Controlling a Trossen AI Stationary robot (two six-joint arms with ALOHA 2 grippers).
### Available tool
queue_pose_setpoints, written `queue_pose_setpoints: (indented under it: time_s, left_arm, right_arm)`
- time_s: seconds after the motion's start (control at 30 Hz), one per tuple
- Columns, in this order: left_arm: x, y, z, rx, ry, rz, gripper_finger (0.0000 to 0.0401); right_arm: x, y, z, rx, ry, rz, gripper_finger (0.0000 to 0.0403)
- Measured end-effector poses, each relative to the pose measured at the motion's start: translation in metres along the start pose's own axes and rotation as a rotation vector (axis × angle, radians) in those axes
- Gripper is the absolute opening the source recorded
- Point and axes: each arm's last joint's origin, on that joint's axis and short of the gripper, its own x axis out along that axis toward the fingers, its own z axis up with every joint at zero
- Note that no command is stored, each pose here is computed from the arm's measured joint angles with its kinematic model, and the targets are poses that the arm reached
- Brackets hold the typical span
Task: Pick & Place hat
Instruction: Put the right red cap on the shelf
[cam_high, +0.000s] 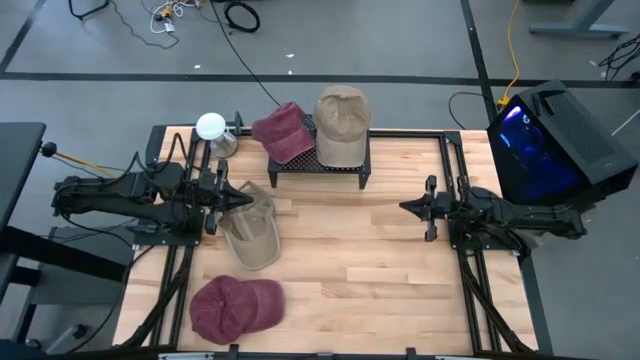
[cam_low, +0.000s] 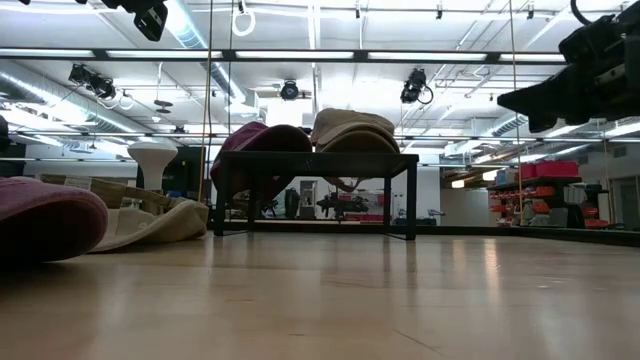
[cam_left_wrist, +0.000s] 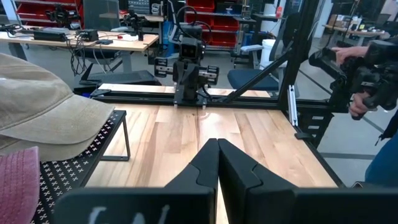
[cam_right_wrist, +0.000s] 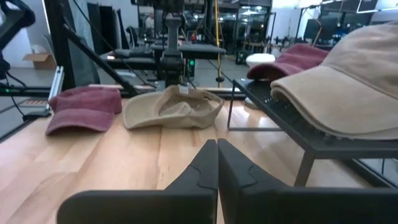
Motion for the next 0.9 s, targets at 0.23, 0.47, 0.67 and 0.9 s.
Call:
queue_pose_setpoints:
  time_s: [0.23,0.47,0.67,0.9]
  left_arm:
    - [-0.0001,0.0000,0.0000,0.000,0.000,0.000,0.0014]
    - [0.0000,0.0000,0.0000,0.000,0.000,0.000,0.0014]
    - [-0.0001,-0.0001,0.0001,0.000,0.000,0.000,0.0014]
    - [0.0000,0.0000,0.0001,0.000,0.000,0.000,0.0014]
  right_arm:
    - [-0.0031,0.0000,0.0040,0.044,-0.049,0.009,0.0001]
    - [-0.0032,0.0026,0.0038,0.057,-0.046,0.050,0.0010]
    - [-0.0026,0.0028,0.0030,0.056,-0.035,0.049,0.0008]
    - [-0.0026,0.0028,0.0031,-0.005,-0.038,0.047,0.0008]
